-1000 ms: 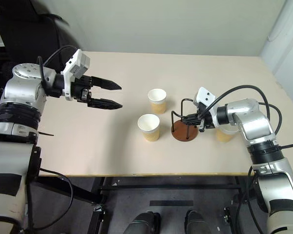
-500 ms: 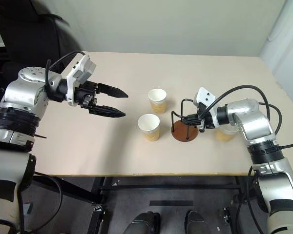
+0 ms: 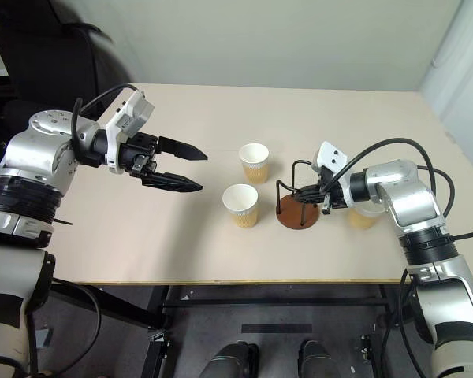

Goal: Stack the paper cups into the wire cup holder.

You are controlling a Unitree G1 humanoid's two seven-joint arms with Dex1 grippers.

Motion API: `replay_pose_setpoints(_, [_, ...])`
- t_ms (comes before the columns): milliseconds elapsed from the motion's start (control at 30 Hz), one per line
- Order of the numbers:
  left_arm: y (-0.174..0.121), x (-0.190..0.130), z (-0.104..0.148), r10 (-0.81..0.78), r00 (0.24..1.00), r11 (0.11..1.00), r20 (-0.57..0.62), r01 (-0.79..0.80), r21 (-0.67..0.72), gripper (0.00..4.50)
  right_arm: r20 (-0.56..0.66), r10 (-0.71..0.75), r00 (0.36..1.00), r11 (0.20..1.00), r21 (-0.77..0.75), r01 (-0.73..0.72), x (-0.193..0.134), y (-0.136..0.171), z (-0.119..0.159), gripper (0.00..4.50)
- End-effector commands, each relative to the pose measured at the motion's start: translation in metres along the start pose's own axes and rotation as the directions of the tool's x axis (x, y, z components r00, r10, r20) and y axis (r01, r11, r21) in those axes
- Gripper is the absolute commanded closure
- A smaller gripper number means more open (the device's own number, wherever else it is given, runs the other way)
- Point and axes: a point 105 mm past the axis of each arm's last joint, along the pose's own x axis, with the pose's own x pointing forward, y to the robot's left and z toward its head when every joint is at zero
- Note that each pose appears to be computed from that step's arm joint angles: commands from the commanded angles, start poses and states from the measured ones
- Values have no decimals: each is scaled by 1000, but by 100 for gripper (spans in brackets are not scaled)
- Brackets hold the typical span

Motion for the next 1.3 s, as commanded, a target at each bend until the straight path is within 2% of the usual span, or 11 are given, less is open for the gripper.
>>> replay_pose_setpoints(33, [-5,-4,9,-29,1000,999,-1,29,32,0,3,-1,1000,999,-35,1,-6,1,7,448])
replay_pose_setpoints(1300, [-5,-1,9,-39,999,999,0,39,35,0,-46,-67,997,997,-44,65,-16,-12,-8,448])
